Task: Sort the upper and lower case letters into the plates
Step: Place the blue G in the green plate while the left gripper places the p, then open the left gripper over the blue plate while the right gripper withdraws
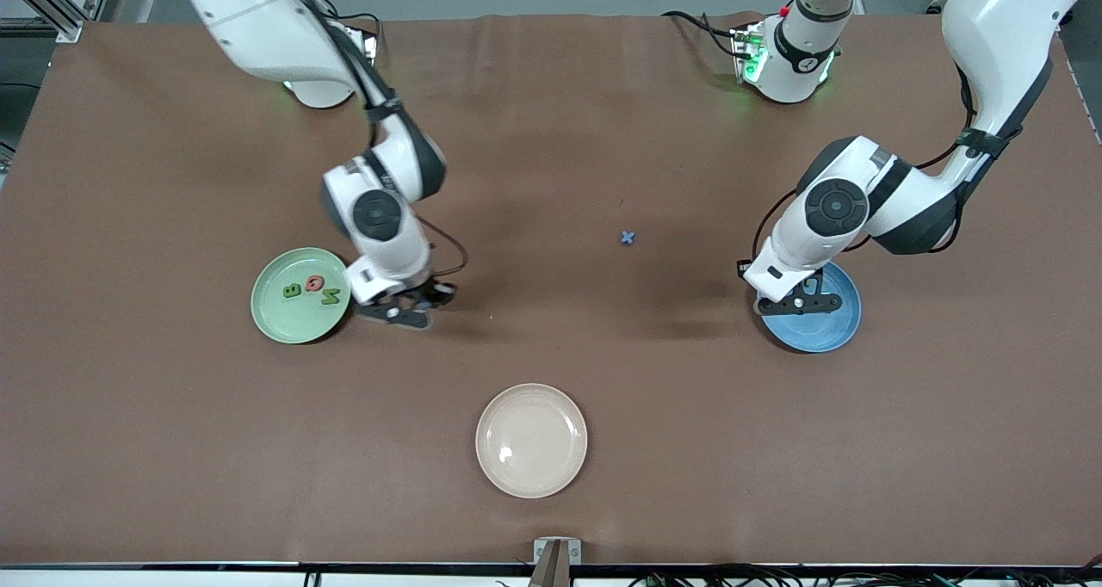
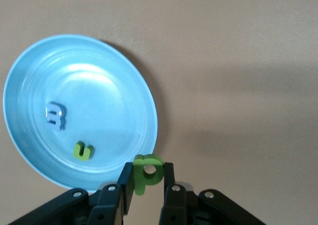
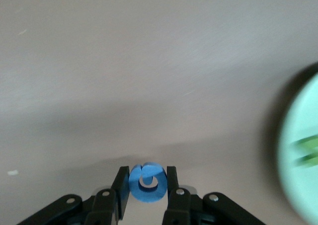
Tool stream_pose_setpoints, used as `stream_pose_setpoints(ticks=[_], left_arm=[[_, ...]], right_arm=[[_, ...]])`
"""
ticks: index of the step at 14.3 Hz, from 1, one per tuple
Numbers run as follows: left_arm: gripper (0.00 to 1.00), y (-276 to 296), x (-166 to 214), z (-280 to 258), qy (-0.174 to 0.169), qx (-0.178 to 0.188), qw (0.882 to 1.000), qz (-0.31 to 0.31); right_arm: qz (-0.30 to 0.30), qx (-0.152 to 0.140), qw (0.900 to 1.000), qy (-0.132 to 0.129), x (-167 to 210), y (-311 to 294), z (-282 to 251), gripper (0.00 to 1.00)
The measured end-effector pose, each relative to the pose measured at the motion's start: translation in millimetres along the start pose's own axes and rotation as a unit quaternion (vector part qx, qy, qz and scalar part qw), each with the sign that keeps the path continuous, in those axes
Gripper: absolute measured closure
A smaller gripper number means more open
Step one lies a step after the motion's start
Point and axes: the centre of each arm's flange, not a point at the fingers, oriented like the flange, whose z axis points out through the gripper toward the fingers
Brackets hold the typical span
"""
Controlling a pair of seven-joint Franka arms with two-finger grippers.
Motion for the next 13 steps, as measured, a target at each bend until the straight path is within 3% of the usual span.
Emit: stream_pose_setpoints(ticks=[7,13], left_arm=[[0.72,-40,17,17,0.044,-0.004,0.998,0.040],[0.72,-79,25,68,0.040,-0.022,0.998,0.044]], right_arm=[[-0.084,-0.001,0.996,-0.020,38,185,23,0.66],[-0.092,0.007,0.996,-0.016,37,194,48,0.66]])
